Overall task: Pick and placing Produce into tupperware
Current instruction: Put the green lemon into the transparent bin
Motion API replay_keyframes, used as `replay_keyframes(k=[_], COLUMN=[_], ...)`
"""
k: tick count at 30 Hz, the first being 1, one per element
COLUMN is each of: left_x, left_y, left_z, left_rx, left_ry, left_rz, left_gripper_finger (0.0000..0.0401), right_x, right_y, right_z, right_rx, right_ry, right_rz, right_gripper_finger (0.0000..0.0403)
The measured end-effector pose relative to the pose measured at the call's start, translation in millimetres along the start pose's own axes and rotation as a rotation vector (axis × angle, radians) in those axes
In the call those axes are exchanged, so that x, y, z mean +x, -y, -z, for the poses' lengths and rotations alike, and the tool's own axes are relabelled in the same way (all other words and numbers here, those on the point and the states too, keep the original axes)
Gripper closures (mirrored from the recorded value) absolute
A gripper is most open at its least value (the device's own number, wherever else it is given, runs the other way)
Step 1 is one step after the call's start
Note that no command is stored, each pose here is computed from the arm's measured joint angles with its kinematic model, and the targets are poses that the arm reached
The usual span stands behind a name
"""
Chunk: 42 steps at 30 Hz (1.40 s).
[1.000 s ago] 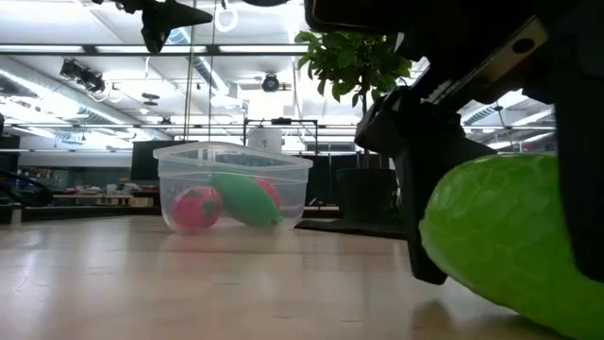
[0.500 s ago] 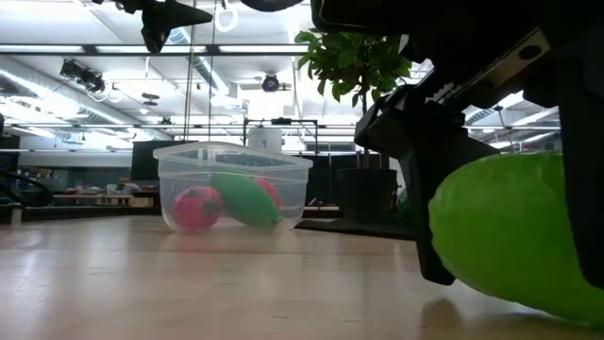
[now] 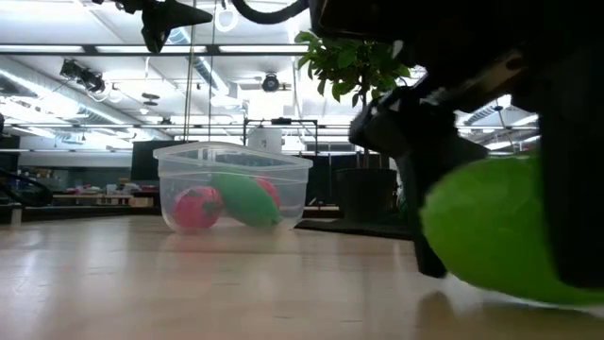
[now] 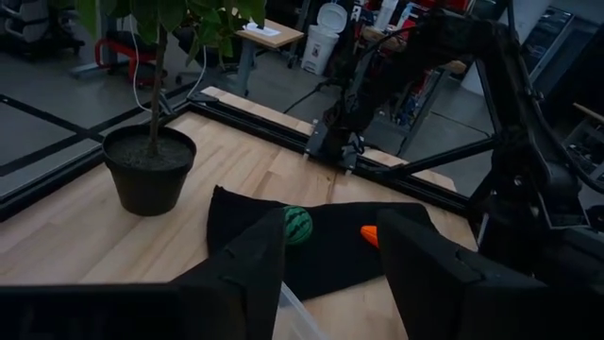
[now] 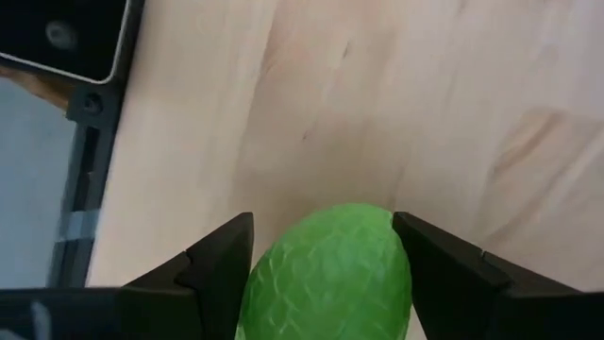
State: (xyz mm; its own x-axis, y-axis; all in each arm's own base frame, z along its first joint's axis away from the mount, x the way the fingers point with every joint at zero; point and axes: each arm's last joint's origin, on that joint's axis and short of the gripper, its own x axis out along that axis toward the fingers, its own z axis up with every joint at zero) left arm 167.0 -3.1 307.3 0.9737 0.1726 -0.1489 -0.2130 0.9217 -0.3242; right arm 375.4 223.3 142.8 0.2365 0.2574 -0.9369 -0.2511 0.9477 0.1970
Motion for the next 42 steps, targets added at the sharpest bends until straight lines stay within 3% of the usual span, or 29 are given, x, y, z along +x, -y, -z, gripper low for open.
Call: replay_keyframes(k=[6, 16, 28, 37, 42], left_x=[0.0, 0.0, 0.0, 0.0, 0.0], left_y=[0.0, 0.0, -0.1, -0.1, -0.1], left_z=[0.0, 0.0, 0.0, 0.0, 0.0], left_rx=[0.000, 0.000, 0.015, 0.026, 0.027], left_ry=[0.000, 0.000, -0.001, -0.001, -0.001], left_rz=[0.000, 0.000, -0.001, -0.001, -0.001], left_gripper_finger=[0.0228, 0.0226, 0.0227, 0.0224, 0.0228], right_x=[-12.2, -48.9, -72.7, -135.0, -166.0], right_y=[18.1, 52.2, 93.7, 114.3, 132.2], right_z=[-14.1, -43.2, -49.1, -50.7, -54.1], right_rx=[-0.017, -0.062, -0.044, -0.020, 0.077], right_ry=[0.014, 0.061, 0.042, 0.177, 0.313], right_rz=[0.021, 0.205, 0.304, 0.424, 0.490], right_gripper_finger=[0.0156, 0.0156, 0.0157, 0.0158, 0.0158])
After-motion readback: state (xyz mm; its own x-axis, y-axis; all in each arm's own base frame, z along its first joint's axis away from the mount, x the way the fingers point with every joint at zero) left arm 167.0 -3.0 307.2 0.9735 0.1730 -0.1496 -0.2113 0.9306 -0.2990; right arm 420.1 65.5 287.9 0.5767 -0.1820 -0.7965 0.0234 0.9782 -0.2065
